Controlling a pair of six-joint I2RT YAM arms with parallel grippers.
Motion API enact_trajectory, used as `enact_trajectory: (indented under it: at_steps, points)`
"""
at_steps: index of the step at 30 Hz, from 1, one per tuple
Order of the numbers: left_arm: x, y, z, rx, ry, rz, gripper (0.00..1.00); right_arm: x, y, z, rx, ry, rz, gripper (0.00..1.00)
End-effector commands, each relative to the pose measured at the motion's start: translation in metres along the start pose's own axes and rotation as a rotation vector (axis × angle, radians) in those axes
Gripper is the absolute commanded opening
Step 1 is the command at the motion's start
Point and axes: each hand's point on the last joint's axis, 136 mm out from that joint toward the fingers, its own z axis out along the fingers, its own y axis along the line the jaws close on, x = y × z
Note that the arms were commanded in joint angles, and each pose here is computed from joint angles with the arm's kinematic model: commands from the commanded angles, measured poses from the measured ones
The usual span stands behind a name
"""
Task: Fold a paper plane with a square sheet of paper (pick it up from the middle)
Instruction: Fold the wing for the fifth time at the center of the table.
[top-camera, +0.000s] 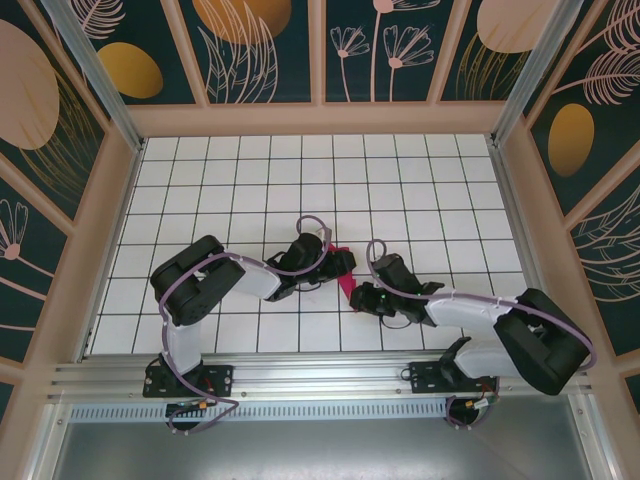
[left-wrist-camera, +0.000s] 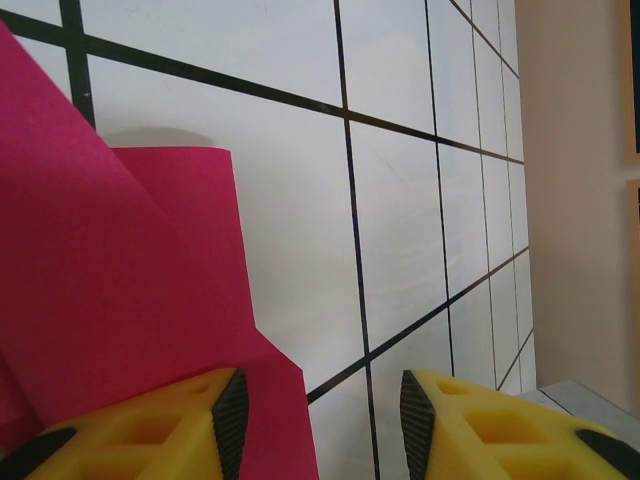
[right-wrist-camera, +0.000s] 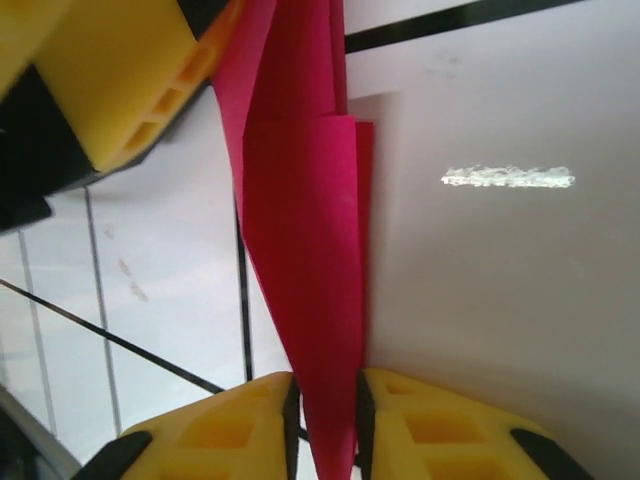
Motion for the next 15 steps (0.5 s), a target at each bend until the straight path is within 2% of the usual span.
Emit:
enact_trajectory:
  at_steps: [1, 4, 6, 11, 15]
  points:
    - [0.012, 0.021, 0.005, -0.064, 0.049, 0.000, 0.47, -0.011, 0.009, -0.016, -0.053, -0.056, 0.033, 0.32]
    - [0.012, 0.021, 0.005, -0.066, 0.049, 0.000, 0.47, -0.024, 0.020, -0.030, -0.101, -0.110, 0.034, 0.38]
    - [0.012, 0.022, 0.005, -0.067, 0.051, -0.001, 0.47, -0.027, 0.036, -0.035, -0.180, -0.114, 0.013, 0.37]
    - [0.012, 0.021, 0.006, -0.066, 0.051, 0.000, 0.47, -0.022, 0.065, -0.031, -0.323, -0.038, -0.027, 0.14]
    - [0.012, 0.021, 0.007, -0.065, 0.056, 0.000, 0.47, -0.023, 0.063, -0.016, -0.292, 0.006, -0.023, 0.08]
